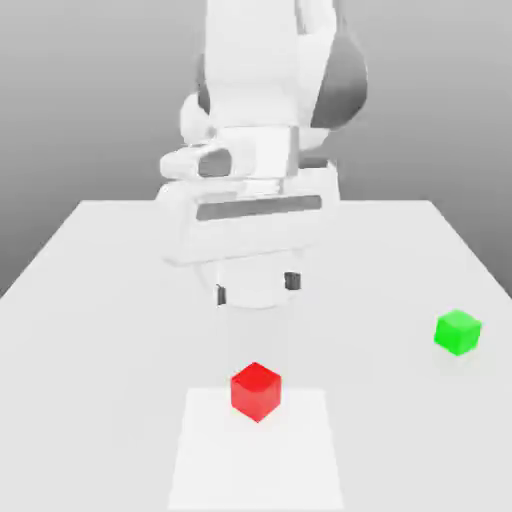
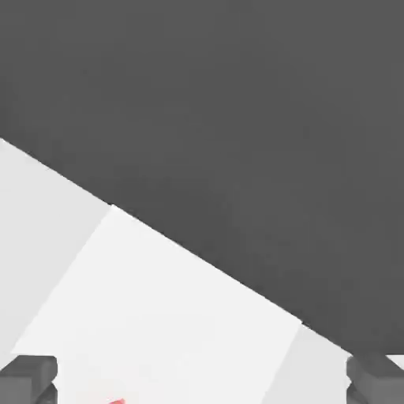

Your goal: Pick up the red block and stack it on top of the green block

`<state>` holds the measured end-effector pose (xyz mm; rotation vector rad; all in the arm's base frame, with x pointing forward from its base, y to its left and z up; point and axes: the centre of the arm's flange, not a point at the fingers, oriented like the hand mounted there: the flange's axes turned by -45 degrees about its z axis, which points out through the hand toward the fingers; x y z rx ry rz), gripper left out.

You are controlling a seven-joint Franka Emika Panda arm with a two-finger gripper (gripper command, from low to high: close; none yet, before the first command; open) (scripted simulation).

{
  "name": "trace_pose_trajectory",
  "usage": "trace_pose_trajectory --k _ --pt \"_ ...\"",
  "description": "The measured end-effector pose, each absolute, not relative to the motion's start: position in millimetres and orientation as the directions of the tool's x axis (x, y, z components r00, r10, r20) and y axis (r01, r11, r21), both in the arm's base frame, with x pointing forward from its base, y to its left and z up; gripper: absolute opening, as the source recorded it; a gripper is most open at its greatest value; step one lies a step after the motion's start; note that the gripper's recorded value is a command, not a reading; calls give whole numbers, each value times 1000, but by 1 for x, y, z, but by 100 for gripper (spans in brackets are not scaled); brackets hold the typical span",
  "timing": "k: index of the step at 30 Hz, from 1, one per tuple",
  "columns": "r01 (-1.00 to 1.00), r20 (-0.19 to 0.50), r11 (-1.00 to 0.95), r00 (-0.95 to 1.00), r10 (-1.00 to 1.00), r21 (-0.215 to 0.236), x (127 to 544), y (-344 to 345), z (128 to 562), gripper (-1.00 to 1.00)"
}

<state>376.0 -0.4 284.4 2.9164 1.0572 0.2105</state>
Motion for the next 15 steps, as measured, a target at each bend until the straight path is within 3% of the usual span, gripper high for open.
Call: trace_pose_trajectory --k 3,8,9,15 --pt "729 23 -684 684 729 17 346 0 211 0" --pt "750 1 -662 662 750 1 337 0 157 0" --pt "750 0 -662 662 750 1 336 0 149 -100" --pt "750 -2 -662 662 750 -1 336 0 144 -100"
